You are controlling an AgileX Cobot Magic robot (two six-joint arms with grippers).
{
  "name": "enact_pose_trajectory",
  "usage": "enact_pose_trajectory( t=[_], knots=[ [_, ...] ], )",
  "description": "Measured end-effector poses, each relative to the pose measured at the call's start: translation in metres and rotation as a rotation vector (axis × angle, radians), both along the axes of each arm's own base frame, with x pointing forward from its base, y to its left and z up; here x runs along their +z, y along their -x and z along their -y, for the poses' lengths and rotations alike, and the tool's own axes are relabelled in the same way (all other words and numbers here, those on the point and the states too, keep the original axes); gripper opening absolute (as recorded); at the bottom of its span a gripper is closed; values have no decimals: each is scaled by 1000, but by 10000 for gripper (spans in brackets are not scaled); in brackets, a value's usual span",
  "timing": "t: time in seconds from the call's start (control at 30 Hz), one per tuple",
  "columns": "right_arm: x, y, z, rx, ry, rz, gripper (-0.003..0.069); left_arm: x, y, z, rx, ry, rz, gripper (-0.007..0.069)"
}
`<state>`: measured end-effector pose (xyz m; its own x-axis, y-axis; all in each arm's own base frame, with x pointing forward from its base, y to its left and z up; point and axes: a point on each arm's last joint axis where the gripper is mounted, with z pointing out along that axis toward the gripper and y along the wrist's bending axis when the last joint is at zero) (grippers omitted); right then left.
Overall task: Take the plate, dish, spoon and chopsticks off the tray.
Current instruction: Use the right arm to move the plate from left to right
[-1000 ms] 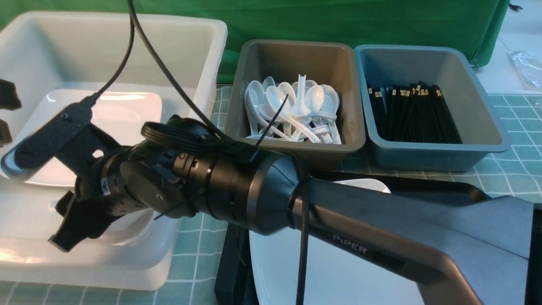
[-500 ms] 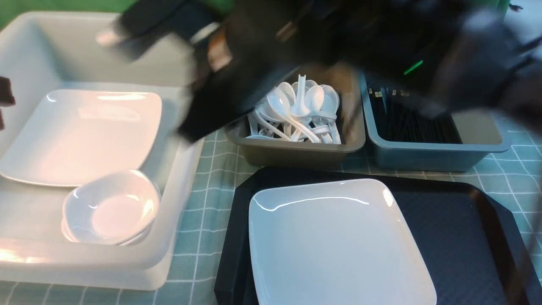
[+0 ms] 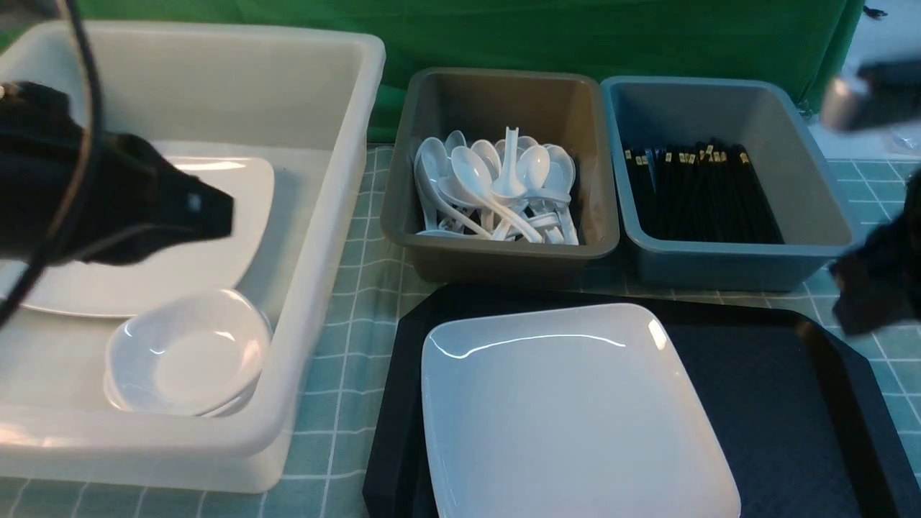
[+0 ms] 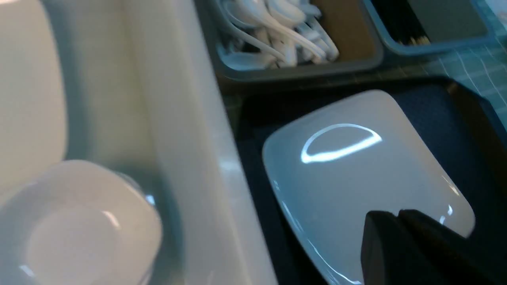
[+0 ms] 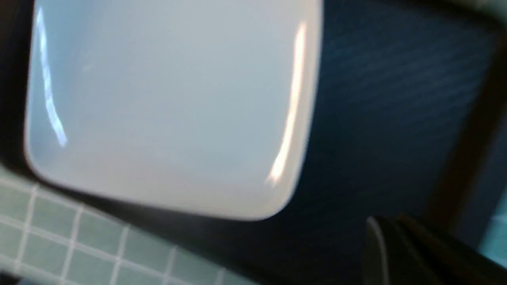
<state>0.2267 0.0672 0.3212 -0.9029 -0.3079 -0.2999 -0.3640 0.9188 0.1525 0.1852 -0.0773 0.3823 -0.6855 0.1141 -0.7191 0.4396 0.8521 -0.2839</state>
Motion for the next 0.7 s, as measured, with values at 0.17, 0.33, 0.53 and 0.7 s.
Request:
enact_pose_trajectory(
  t=[0.17, 0.33, 0.53, 0.7],
  knots=[
    [-69, 16, 1, -63, -74, -88, 276, -24, -10, 46, -172, -37, -99, 13],
    [-120, 18, -1, -141, -98, -157, 427, -59, -18, 94, -294, -80, -213, 13],
    [-144, 8, -14, -136, -84, -173, 440, -88, -31, 113, -297, -117, -294, 13],
    [-161, 2, -19, -145, -75, -200, 336, -95, -35, 115, -281, -131, -316, 13]
  ],
)
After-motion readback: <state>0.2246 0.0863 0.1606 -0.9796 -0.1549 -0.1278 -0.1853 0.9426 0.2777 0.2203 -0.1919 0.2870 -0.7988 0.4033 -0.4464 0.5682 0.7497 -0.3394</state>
